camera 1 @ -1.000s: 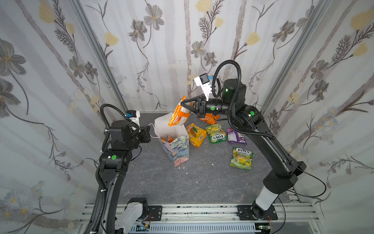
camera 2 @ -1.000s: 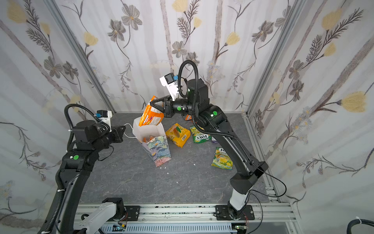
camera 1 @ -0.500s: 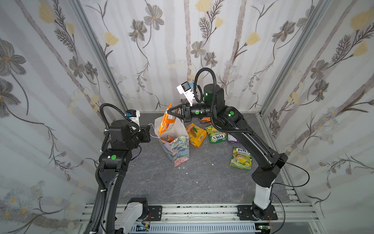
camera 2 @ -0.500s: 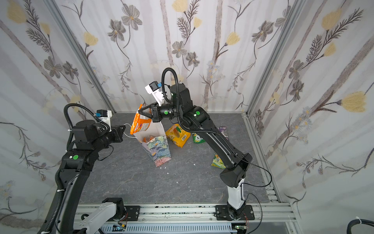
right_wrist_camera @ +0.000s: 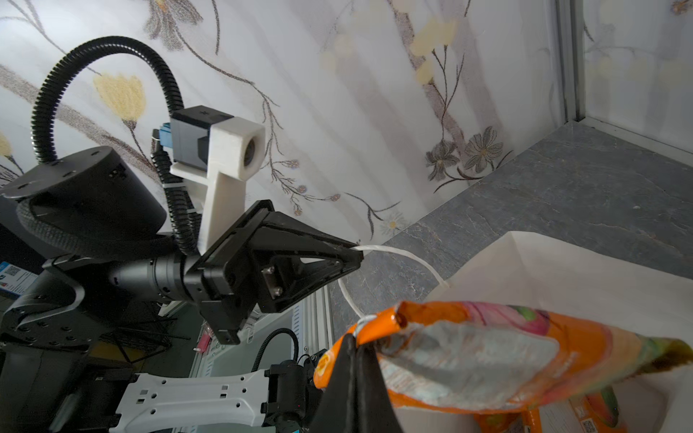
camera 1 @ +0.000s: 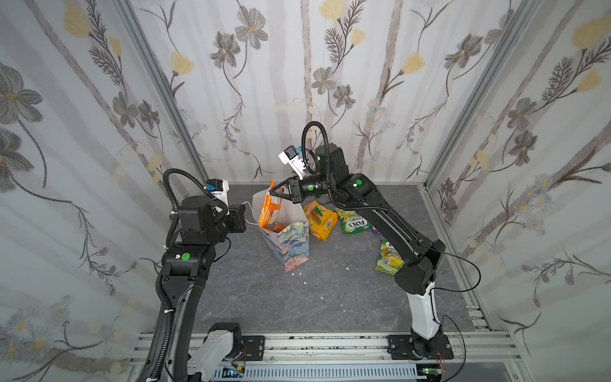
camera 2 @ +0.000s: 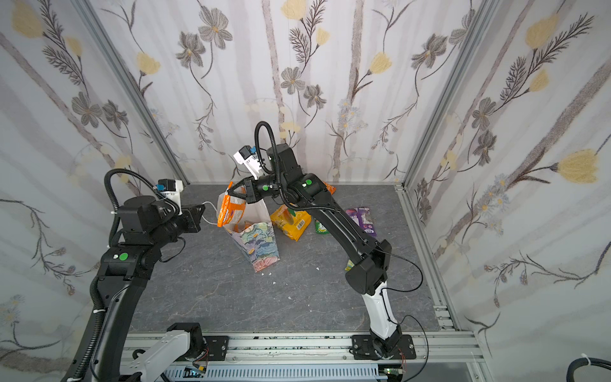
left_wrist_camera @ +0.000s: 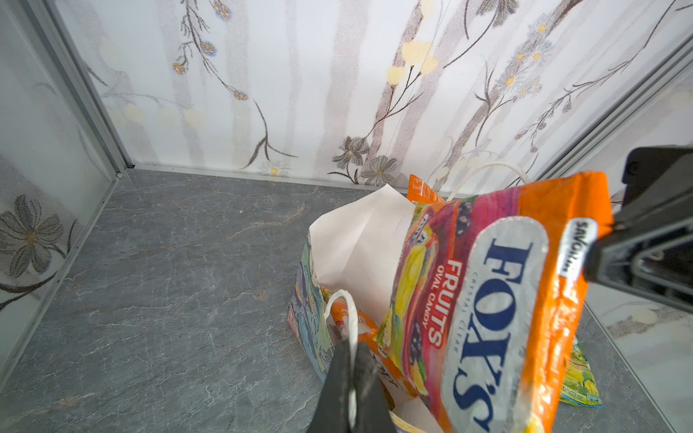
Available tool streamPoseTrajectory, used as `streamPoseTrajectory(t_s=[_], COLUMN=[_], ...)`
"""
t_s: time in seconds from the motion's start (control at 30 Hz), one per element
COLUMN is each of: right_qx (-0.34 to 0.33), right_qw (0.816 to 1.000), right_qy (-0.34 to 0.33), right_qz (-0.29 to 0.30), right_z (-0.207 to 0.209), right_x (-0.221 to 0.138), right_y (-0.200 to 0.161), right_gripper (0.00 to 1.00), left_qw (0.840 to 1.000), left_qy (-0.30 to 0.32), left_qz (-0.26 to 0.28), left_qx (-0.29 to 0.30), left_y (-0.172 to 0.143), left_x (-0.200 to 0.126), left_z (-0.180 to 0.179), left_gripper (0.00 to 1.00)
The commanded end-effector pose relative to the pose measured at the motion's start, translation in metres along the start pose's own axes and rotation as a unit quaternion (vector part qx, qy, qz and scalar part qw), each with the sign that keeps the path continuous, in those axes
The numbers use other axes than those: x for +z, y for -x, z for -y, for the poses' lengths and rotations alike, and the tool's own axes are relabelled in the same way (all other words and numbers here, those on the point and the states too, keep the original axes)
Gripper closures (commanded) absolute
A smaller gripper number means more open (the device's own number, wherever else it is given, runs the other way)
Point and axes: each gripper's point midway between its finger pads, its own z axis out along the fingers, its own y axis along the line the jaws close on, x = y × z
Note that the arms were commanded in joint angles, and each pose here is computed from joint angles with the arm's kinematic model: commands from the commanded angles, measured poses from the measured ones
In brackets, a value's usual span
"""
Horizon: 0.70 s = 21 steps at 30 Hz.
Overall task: Place the snacks into the paper bag
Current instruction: Place the snack in the paper bag.
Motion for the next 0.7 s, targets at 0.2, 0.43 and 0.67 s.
streamPoseTrajectory(t_s=[0.2,0.43,0.67], right_qx=[-0.023,-0.044,-0.075], right_qw=[0.998,0.983,0.967], right_qy=[-0.060,-0.171,-0.235], right_qz=[-0.015,-0.052,-0.066], right_z=[0.033,0.064,0.067], right_x=[-0.004,-0.022,-0.038], right_y=[-0.003,-0.021,-0.024], right_gripper=[1.00,1.00,1.00], left_qw=[1.000,1.000,1.000], left_qy=[0.002,0.002,-0.004], left_qz=[0.005,0.003,0.003], left_qx=[0.005,0.003,-0.002], left_y=[0.002,0.002,0.003], left_x=[0.000,0.002,0.005], left_z=[-0.001,-0.001,0.000], left_gripper=[1.00,1.00,1.00])
